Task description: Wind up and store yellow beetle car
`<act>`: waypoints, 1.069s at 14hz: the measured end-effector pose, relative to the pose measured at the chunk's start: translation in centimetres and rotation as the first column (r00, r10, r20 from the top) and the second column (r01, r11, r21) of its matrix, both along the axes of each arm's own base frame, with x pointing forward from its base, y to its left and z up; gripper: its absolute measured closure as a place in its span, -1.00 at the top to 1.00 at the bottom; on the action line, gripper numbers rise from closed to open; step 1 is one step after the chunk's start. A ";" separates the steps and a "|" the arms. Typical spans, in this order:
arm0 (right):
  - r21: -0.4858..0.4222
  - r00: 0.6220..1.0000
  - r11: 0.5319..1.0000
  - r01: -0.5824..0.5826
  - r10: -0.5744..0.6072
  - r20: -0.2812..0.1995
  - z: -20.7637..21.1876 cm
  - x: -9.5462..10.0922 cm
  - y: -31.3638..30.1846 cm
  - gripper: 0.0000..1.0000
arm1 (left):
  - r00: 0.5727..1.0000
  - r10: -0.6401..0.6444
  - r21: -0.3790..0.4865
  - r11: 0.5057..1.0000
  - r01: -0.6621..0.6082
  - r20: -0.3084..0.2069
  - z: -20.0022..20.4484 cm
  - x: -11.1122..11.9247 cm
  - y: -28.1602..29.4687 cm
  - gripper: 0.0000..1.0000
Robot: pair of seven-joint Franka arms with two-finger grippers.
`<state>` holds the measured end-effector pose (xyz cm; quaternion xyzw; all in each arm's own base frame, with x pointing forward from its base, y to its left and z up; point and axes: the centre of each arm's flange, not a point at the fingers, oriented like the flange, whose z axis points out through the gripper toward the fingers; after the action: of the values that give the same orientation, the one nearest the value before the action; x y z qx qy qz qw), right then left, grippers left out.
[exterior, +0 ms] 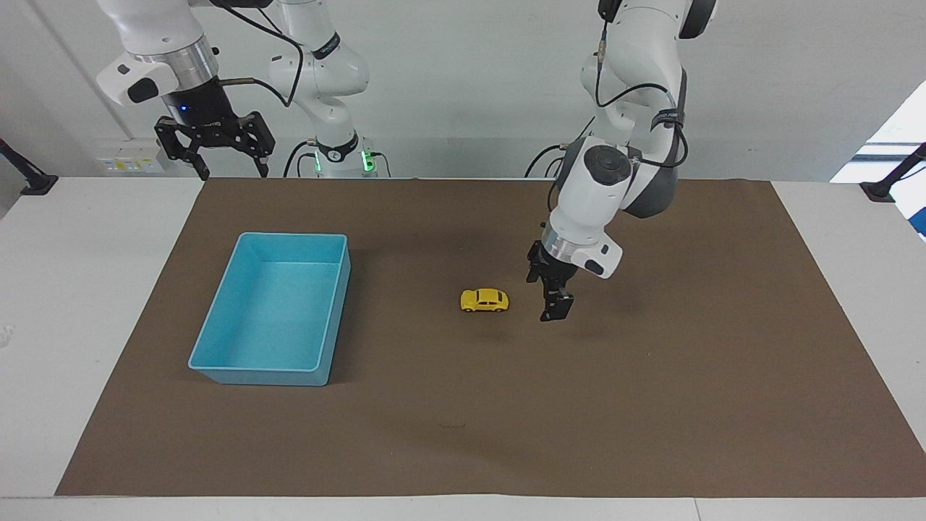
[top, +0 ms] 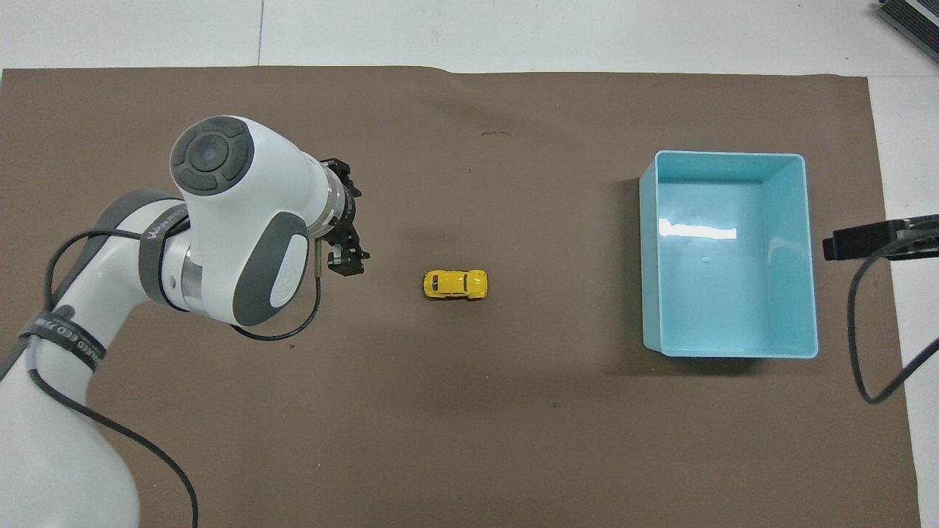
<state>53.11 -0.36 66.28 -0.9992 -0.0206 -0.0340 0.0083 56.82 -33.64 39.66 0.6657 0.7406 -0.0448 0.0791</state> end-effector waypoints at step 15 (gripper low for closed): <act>0.000 1.000 1.000 0.000 0.000 0.000 0.0 0.0 0.0 1.00 | 0.997 0.028 0.010 1.000 -0.028 -0.069 -7.5 -2.8 -6.2 1.00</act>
<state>53.11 -0.36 66.28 -0.9992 -0.0206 -0.0341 0.0083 54.05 -39.89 32.19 0.6537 0.7524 -0.0634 0.0510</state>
